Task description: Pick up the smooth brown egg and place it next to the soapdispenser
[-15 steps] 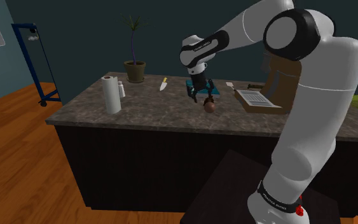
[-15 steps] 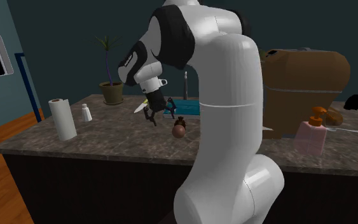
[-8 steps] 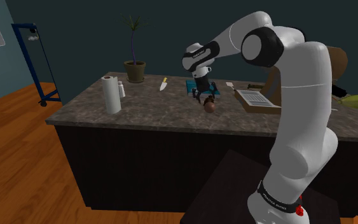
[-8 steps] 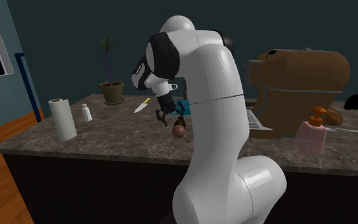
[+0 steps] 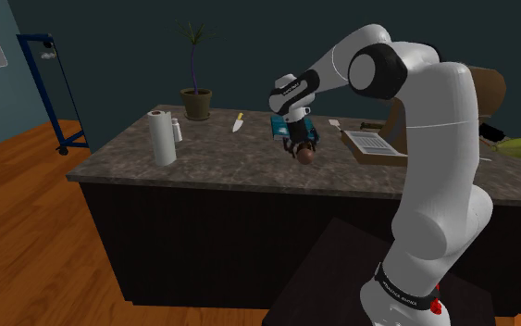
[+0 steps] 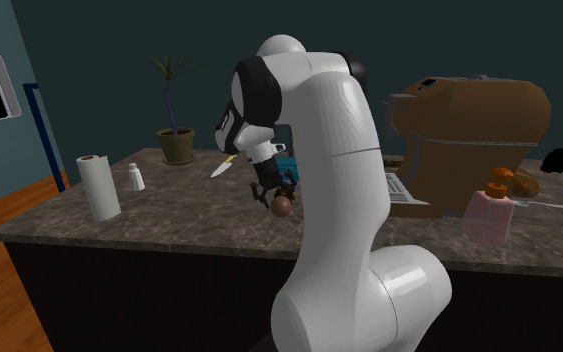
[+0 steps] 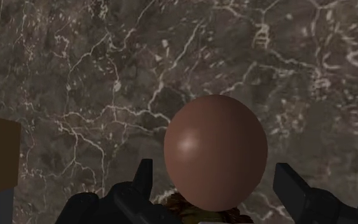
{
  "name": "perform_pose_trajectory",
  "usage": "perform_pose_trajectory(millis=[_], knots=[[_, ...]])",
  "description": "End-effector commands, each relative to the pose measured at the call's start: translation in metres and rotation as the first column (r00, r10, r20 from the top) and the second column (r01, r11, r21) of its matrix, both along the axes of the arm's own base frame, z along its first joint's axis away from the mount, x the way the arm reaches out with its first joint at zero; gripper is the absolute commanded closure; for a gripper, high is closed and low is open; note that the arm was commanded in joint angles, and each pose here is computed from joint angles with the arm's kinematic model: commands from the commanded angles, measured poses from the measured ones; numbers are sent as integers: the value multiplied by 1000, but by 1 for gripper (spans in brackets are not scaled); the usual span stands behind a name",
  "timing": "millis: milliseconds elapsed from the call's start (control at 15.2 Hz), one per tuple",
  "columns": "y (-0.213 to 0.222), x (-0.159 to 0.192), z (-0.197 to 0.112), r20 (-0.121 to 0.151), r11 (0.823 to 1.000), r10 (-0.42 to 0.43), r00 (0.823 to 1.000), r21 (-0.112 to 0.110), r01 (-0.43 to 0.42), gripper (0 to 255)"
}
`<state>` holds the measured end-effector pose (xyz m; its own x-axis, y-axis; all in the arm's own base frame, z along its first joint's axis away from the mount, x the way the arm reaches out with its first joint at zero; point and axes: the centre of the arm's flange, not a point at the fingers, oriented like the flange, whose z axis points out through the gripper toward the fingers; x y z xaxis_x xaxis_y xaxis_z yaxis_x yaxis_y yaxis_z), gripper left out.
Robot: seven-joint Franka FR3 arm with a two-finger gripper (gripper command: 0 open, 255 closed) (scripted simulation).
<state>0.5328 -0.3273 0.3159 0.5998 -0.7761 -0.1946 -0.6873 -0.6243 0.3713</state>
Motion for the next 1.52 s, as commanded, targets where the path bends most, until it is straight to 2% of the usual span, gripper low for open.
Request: perform_pose_trajectory(millis=[0, 396, 462, 1056, 1452], knots=[[0, -2, -3, 1, 1000, 0, 1000, 0, 0, 0], [0, -2, -3, 1, 1000, 0, 1000, 0, 0, 0], [0, -2, -3, 1, 1000, 0, 1000, 0, 0, 255], [0, -2, -3, 1, 1000, 0, 1000, 0, 0, 255], [0, -2, 28, 1, 1000, 0, 1000, 0, 0, 255]])
